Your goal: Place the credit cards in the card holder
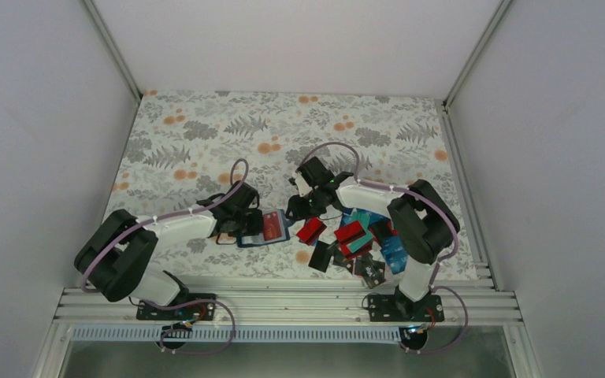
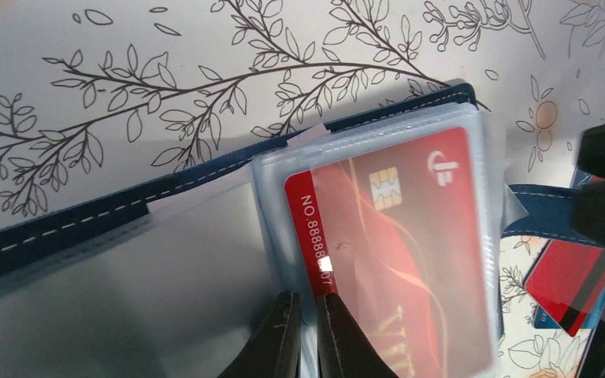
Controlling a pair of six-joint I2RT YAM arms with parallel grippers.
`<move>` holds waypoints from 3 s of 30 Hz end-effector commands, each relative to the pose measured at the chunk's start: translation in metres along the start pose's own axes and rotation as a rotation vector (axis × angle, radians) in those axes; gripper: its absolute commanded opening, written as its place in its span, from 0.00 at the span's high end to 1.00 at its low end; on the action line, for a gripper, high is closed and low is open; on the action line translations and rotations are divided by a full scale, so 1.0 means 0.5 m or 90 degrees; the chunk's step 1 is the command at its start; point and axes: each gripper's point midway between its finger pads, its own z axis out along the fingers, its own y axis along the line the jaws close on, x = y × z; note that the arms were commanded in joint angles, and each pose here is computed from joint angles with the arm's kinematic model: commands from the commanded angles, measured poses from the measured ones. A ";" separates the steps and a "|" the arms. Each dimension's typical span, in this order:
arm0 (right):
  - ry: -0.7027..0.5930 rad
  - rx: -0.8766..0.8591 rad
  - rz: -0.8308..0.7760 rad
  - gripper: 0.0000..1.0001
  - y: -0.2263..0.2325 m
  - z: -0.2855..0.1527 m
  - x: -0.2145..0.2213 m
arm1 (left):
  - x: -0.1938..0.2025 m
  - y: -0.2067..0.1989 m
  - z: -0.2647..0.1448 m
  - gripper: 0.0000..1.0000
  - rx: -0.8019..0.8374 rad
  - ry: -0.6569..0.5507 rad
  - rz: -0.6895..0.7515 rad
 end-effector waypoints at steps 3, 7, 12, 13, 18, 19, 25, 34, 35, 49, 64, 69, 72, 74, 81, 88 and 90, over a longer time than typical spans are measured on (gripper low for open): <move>-0.039 -0.079 -0.019 0.62 0.073 -0.063 -0.021 | -0.013 -0.009 0.009 0.94 -0.007 -0.014 0.016; -0.026 -0.148 -0.017 0.62 0.114 -0.064 -0.014 | -0.012 -0.004 0.017 0.96 -0.019 -0.009 0.020; -0.005 -0.161 -0.009 0.63 0.118 -0.040 -0.003 | -0.006 0.002 0.026 0.97 -0.035 -0.002 0.022; 0.000 -0.160 -0.006 0.63 0.116 -0.035 0.000 | -0.004 0.003 0.027 0.97 -0.036 -0.001 0.022; 0.019 -0.153 0.007 0.63 0.102 -0.011 0.014 | 0.003 0.007 0.032 0.97 -0.040 0.005 0.020; 0.024 -0.150 0.010 0.63 0.098 -0.005 0.018 | 0.004 0.008 0.032 0.97 -0.041 0.005 0.020; 0.039 -0.140 0.024 0.62 0.083 0.014 0.032 | 0.008 0.009 0.035 0.97 -0.042 0.009 0.019; 0.044 -0.146 0.026 0.62 0.086 0.020 0.036 | 0.010 0.011 0.036 0.98 -0.043 0.010 0.016; 0.045 -0.147 0.026 0.63 0.087 0.021 0.037 | 0.011 0.010 0.036 0.98 -0.044 0.011 0.018; 0.041 -0.197 0.015 0.65 0.126 0.005 0.028 | 0.004 0.003 0.021 0.97 -0.040 -0.002 0.011; 0.047 -0.215 -0.010 0.65 0.170 0.010 0.015 | -0.060 -0.025 -0.121 0.97 -0.047 -0.108 -0.015; 0.049 -0.223 -0.022 0.64 0.196 0.013 0.011 | -0.066 -0.014 -0.150 0.97 -0.064 -0.130 -0.021; 0.053 -0.229 -0.033 0.64 0.216 0.019 0.008 | -0.064 -0.008 -0.160 0.97 -0.069 -0.137 -0.025; 0.059 -0.231 -0.041 0.63 0.230 0.027 0.006 | -0.062 -0.006 -0.165 0.97 -0.067 -0.140 -0.027; 0.079 -0.233 -0.060 0.54 0.263 0.060 0.007 | -0.054 0.006 -0.181 0.97 -0.076 -0.145 -0.031; 0.105 -0.230 -0.061 0.53 0.269 0.108 0.010 | -0.047 0.023 -0.203 0.97 -0.089 -0.157 -0.036; 0.110 -0.225 -0.058 0.53 0.264 0.117 0.014 | -0.047 0.025 -0.207 0.97 -0.090 -0.159 -0.036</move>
